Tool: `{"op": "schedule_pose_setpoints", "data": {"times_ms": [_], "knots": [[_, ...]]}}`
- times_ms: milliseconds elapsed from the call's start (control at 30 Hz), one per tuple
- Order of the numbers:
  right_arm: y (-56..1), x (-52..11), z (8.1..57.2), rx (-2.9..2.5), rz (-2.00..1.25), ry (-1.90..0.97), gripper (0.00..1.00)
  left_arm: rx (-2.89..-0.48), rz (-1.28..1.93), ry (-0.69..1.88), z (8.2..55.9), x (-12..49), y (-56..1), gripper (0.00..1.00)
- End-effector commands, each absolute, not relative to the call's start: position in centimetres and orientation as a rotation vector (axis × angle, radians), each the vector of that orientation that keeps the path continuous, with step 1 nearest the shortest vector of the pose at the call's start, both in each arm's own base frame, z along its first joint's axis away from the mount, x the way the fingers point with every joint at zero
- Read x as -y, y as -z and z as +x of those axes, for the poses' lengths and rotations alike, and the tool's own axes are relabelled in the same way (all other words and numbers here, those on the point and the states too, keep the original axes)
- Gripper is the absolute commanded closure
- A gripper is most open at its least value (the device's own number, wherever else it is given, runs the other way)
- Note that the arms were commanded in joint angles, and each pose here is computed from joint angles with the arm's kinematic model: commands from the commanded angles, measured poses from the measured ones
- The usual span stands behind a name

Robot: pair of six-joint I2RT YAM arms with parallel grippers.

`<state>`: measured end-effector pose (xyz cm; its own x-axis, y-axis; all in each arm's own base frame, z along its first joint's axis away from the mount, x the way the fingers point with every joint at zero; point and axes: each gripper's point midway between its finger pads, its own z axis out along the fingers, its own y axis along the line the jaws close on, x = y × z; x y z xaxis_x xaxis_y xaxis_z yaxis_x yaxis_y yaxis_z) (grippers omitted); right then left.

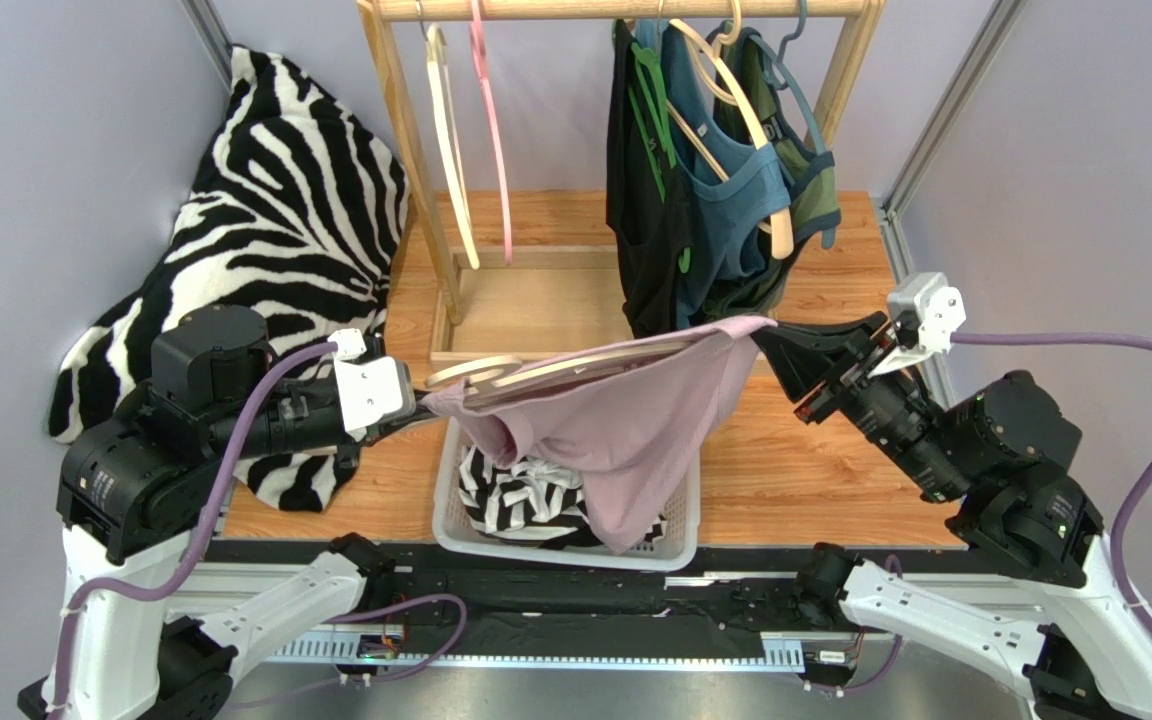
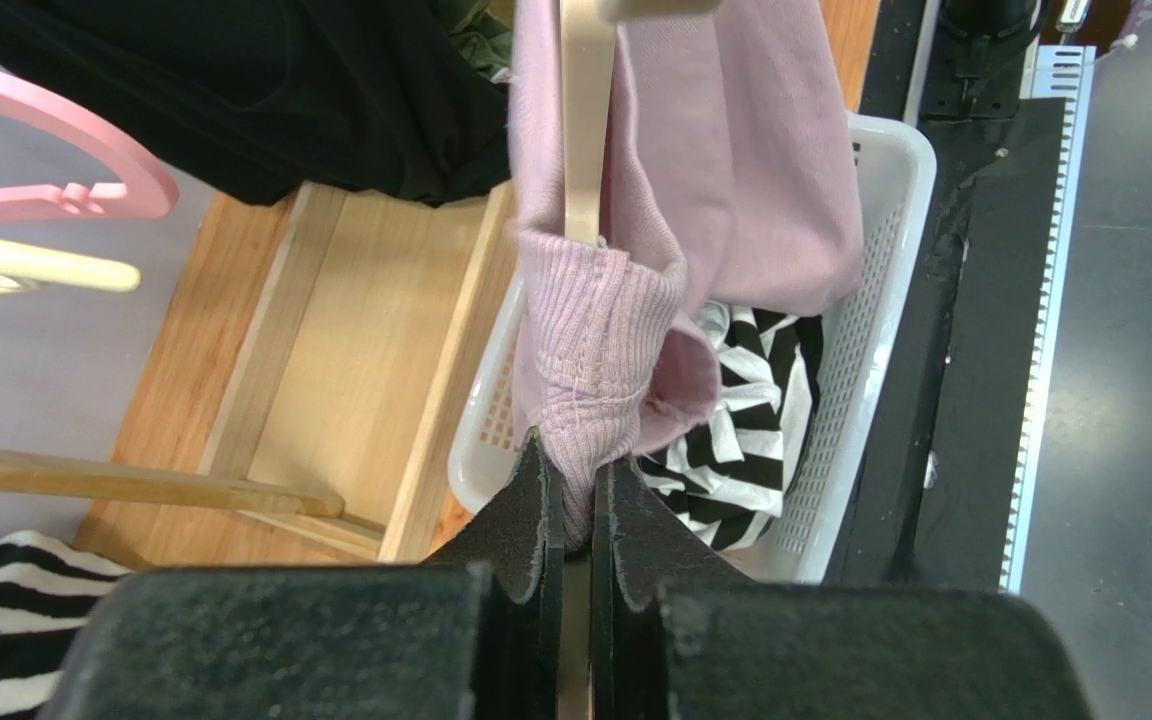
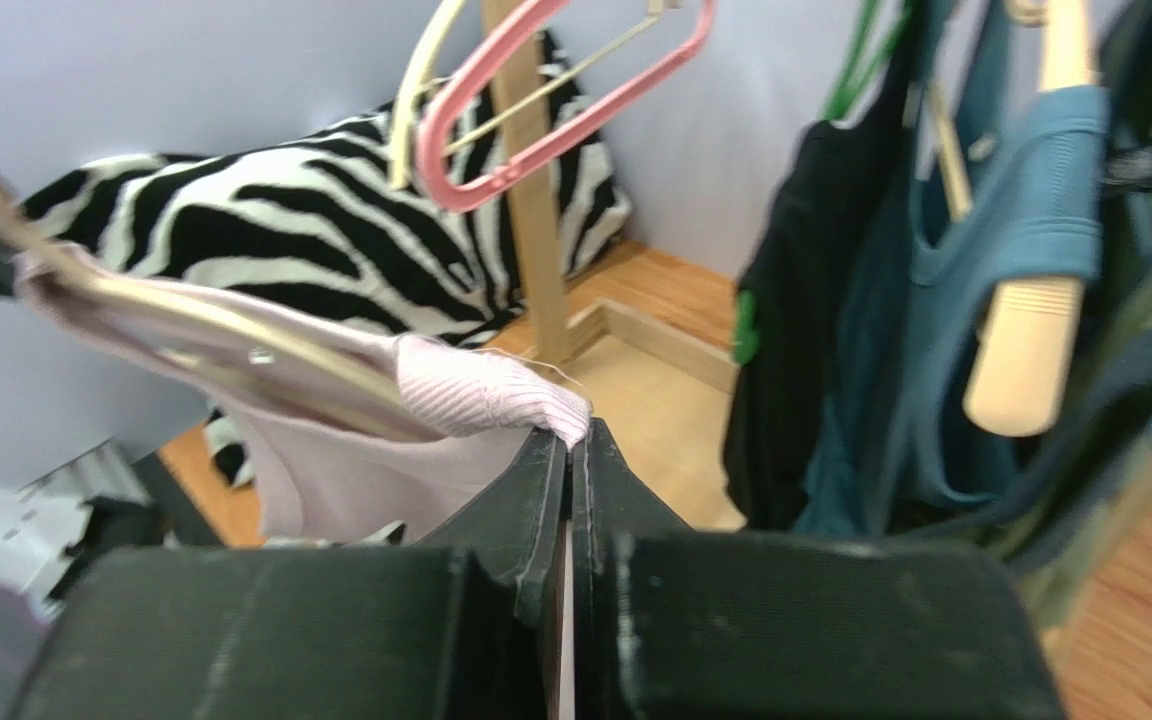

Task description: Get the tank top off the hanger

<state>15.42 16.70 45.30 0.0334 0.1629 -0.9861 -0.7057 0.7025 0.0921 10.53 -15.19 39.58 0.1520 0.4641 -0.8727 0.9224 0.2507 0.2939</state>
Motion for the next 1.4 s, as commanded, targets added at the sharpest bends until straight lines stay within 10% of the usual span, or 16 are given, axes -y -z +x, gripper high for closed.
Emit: {"op": "schedule_pose_setpoints", "data": {"times_ms": [0,500,700,1367], "knots": [[-44.0,-15.2,19.2,-1.458,-0.36,-0.508,1.0,-1.425,1.357,0.544,10.6,15.4,-40.7,1.0],[-33.6,-17.5,19.4,-1.711,-0.566,-0.492,1.0,-1.365,1.327,0.511,10.2,14.9,-42.7,1.0],[-36.2,-15.9,16.8,-1.621,-0.72,-0.477,0.36,-1.392,1.363,0.535,11.0,15.7,-41.9,1.0],[-42.7,-22.2,11.2,-1.354,-1.16,-0.83,0.39,-1.55,1.66,0.879,7.2,18.0,-36.9,1.0]]}}
